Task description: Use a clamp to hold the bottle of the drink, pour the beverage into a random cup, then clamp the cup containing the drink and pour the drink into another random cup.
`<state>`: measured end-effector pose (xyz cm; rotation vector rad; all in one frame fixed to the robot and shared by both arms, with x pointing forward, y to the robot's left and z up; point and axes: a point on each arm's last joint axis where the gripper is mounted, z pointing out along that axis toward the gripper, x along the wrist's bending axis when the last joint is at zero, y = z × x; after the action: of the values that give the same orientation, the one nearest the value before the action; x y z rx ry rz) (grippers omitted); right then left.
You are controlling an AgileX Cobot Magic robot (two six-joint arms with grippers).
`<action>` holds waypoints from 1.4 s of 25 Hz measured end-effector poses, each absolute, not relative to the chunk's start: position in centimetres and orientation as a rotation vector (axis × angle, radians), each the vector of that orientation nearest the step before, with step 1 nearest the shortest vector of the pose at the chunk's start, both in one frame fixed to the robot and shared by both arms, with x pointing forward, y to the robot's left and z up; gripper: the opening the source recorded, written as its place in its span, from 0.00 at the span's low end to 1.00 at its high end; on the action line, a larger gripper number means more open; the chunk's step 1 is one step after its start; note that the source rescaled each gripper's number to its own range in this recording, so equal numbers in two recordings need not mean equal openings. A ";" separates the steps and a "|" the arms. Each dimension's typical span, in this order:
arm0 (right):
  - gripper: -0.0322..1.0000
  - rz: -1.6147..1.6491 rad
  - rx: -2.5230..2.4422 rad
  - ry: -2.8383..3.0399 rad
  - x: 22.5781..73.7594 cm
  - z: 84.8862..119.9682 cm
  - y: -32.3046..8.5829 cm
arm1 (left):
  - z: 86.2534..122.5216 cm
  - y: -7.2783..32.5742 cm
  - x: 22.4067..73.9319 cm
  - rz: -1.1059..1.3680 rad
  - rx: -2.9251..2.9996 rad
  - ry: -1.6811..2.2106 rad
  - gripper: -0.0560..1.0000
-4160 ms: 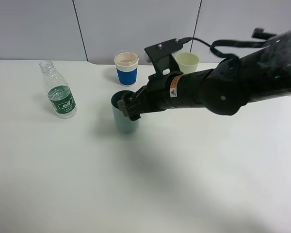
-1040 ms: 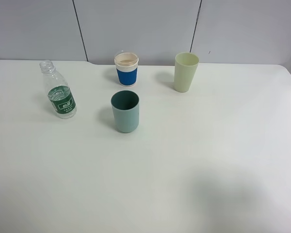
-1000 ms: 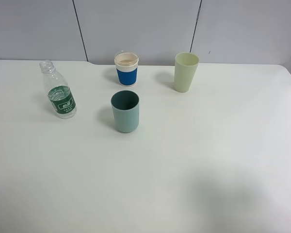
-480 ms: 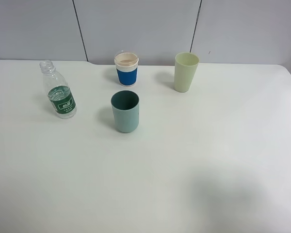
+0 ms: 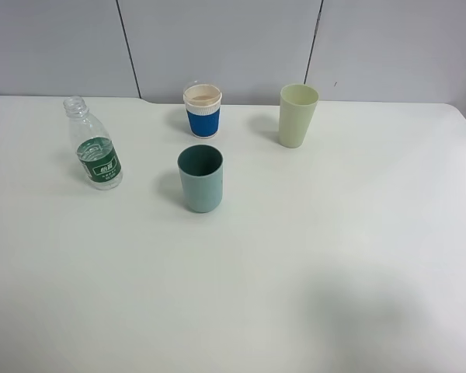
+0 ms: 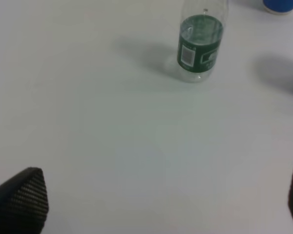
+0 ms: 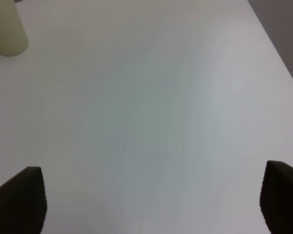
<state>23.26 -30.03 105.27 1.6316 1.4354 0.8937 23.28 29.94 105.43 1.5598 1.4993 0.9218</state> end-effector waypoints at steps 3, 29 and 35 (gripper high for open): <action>0.75 0.894 1.632 1.435 23.3 105.3 -30.0 | 105.4 29.9 23.3 0.922 1.560 1.499 1.00; 0.75 0.894 1.632 1.435 23.3 105.3 -30.0 | 105.4 29.9 23.3 0.922 1.560 1.499 1.00; 0.75 0.894 1.632 1.435 23.3 105.3 -30.0 | 105.4 29.9 23.3 0.922 1.560 1.499 1.00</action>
<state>23.26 -30.03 105.27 1.6315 1.4353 0.8938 23.28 29.94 105.43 1.5598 1.4993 0.9218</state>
